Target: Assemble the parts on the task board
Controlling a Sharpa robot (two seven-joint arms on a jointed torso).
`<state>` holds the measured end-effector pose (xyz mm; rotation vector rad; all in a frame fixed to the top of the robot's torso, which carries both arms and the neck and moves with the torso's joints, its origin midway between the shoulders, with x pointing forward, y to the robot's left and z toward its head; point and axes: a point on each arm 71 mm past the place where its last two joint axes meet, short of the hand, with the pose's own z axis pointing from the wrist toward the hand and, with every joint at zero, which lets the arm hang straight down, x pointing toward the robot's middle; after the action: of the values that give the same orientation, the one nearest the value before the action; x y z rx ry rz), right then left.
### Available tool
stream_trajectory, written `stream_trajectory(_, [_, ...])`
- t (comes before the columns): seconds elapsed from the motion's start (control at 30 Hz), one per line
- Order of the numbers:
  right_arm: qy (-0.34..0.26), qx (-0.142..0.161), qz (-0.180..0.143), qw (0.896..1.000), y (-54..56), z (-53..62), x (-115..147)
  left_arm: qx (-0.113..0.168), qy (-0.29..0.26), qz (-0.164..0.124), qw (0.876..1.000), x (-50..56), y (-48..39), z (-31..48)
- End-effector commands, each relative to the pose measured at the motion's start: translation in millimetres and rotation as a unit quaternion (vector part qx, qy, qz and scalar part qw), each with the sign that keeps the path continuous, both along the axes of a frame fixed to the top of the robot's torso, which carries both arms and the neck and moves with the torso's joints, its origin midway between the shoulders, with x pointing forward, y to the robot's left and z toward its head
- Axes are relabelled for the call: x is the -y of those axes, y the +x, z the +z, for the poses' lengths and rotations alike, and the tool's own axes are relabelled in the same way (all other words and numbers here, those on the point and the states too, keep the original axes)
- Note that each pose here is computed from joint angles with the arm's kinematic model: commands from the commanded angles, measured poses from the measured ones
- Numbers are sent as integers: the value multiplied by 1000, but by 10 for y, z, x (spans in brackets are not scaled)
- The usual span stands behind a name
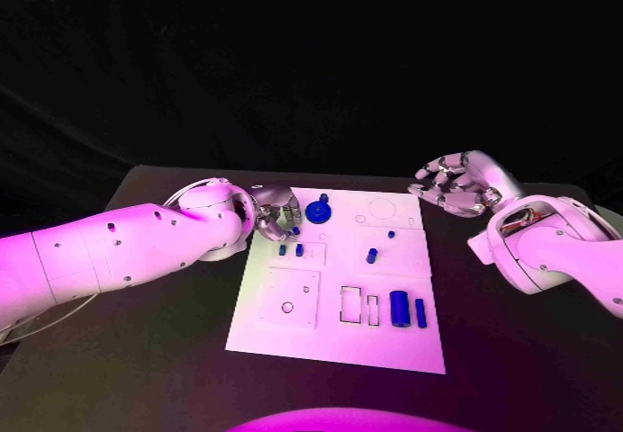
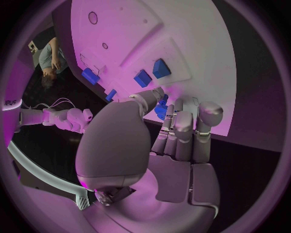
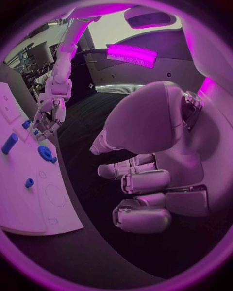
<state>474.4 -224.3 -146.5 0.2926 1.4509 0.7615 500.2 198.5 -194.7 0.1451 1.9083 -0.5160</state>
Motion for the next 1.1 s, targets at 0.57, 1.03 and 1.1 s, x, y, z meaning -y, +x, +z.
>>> stream_trajectory(0.57, [-254, -8, 127, 959, -23, -272, -221, -43, -405, 109, 907, -616, -18, 299])
stream_trajectory(1.03, [-323, 19, 127, 938, 12, -446, -428, -57, -606, 164, 776, -821, -87, 412])
stream_trajectory(1.1, [-324, 21, 127, 937, 18, -454, -451, -56, -614, 163, 770, -817, -93, 420])
